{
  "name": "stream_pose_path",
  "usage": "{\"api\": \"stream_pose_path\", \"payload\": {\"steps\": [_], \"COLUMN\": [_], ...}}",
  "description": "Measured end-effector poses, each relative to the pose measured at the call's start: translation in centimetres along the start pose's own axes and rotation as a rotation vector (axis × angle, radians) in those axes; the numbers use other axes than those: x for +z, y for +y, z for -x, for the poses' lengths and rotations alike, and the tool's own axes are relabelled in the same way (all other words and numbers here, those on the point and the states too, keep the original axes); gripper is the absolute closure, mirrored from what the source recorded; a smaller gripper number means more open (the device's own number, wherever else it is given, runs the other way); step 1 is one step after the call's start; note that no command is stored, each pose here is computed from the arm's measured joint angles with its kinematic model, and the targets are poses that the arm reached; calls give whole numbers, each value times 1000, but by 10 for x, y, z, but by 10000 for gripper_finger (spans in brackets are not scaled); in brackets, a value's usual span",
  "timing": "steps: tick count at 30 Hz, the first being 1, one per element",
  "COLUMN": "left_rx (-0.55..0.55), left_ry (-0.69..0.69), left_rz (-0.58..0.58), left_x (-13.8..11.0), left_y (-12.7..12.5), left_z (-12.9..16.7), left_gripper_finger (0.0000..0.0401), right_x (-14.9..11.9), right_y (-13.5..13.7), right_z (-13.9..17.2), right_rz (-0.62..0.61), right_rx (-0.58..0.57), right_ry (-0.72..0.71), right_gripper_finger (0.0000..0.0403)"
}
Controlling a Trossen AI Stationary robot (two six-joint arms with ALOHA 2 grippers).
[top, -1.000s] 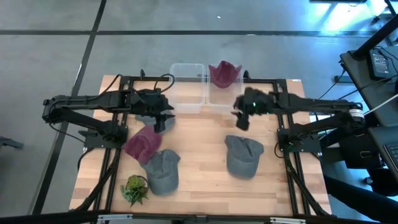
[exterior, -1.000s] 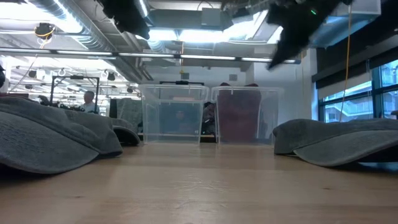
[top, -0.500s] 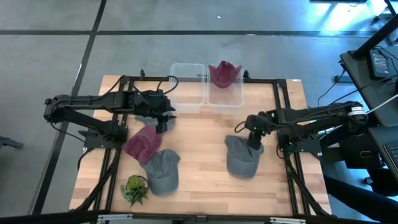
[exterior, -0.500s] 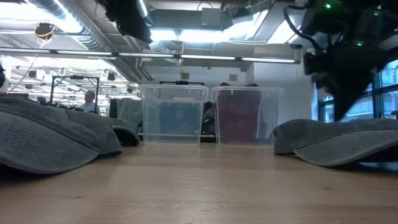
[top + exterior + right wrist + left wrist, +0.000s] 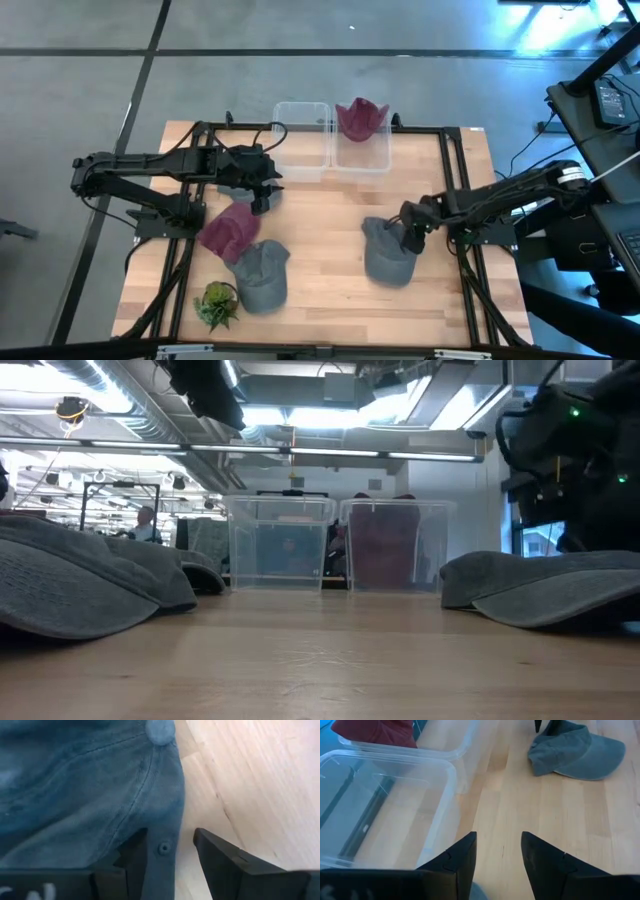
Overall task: Pick & Place hat
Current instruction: Put the bottom right gray cap into the left transparent bin
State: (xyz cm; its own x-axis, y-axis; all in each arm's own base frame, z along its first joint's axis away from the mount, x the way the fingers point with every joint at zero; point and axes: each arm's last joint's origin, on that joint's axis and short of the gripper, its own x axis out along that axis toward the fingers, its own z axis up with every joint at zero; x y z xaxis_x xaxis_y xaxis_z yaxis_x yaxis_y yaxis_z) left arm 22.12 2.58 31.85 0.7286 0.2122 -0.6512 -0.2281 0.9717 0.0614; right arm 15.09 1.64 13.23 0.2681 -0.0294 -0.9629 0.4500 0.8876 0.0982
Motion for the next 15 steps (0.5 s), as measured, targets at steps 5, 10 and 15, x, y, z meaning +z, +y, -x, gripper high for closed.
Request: {"api": "stream_pose_path", "payload": {"steps": [5, 10, 15], "left_rx": [0, 0, 0], "left_ry": [-1, -1, -1], "left_rz": [-1, -1, -1], "left_x": [0, 0, 0], "left_y": [0, 0, 0], "left_z": [0, 0, 0], "left_gripper_finger": [251, 249, 252], "right_x": [-4, -2, -3], "right_y": [-2, -6, -8], "right_z": [-9, -15, -17], "right_rz": [85, 103, 67], "right_rx": [-126, -221, -189], "right_ry": [-42, -105, -86], "right_gripper_finger": [234, 235, 266]}}
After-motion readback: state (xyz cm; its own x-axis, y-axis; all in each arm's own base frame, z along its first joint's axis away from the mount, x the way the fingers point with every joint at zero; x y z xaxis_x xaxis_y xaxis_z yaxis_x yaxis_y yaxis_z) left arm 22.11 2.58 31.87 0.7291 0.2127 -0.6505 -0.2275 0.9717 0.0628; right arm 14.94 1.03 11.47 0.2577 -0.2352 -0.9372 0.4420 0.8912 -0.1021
